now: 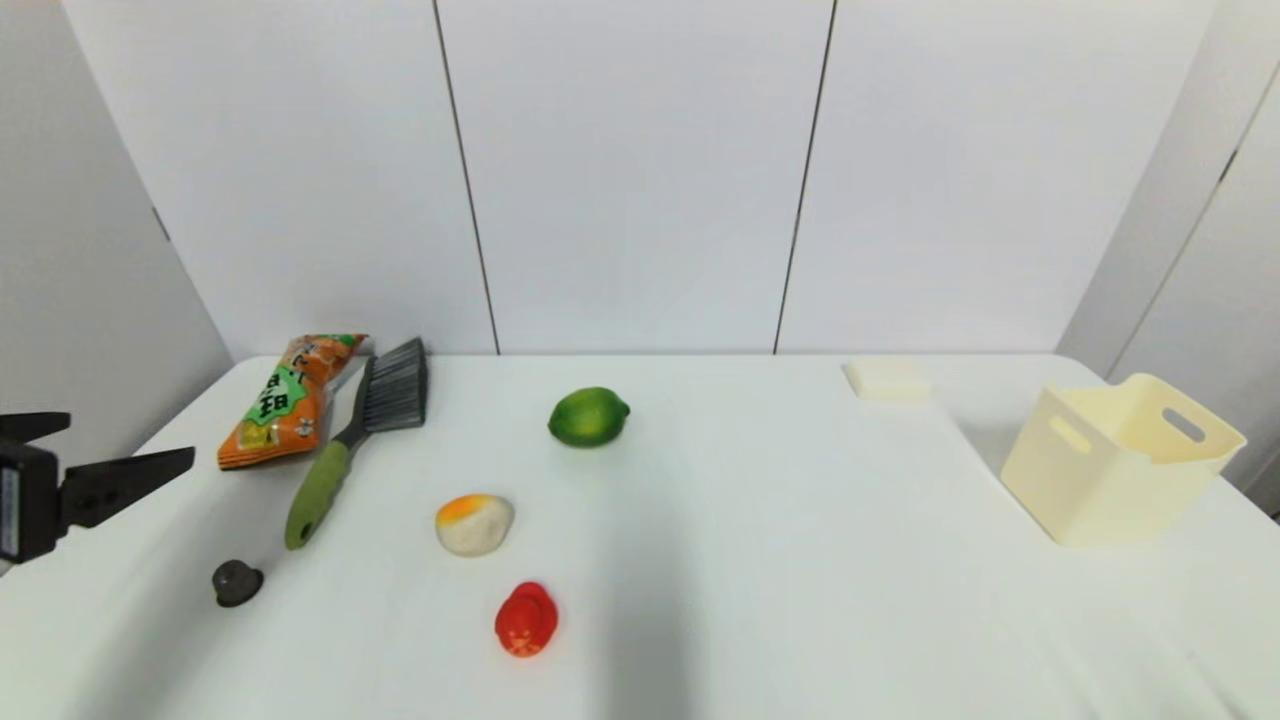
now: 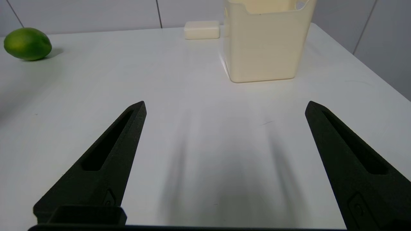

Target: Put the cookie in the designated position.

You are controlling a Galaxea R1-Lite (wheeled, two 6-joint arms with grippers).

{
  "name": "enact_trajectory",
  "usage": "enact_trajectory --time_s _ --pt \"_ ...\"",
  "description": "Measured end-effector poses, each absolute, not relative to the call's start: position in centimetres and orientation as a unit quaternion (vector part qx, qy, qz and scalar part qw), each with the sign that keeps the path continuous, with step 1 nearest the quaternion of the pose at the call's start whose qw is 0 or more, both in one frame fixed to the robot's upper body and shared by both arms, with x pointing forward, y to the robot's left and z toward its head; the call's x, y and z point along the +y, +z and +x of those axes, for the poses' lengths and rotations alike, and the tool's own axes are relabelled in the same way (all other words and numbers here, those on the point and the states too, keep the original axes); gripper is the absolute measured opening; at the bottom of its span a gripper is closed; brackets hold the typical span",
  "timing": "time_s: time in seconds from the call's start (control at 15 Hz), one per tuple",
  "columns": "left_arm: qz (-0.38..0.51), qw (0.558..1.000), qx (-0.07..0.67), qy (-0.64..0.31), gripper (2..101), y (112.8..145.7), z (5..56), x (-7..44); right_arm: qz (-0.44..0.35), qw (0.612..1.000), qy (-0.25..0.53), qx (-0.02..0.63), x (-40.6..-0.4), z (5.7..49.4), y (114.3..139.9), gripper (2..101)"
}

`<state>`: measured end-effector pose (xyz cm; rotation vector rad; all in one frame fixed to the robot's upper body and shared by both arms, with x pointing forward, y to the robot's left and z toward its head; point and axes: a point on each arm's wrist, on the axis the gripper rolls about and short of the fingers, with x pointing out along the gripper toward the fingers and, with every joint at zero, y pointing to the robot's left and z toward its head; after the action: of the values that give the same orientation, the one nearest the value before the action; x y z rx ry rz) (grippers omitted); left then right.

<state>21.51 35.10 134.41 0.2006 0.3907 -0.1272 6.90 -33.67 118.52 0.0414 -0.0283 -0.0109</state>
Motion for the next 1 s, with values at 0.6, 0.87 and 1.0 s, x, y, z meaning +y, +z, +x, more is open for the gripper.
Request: enact_trajectory --time_s 0.6,0.87,1.0 --pt "0.131 0.991 -0.019 -0.015 97.0 125.8 9.3 33.2 0.021 1.0 -0.005 -0.014 -33.7 6.9 118.5 98.0" --pt "0.12 0.992 -0.04 -0.014 97.1 120.5 7.3 33.3 0.021 1.0 -0.005 -0.014 -33.7 6.9 118.5 98.0" --pt "0.117 0.993 -0.02 -0.018 97.1 119.2 7.1 33.3 0.021 1.0 -0.005 -0.014 -33.7 6.9 118.5 98.0"
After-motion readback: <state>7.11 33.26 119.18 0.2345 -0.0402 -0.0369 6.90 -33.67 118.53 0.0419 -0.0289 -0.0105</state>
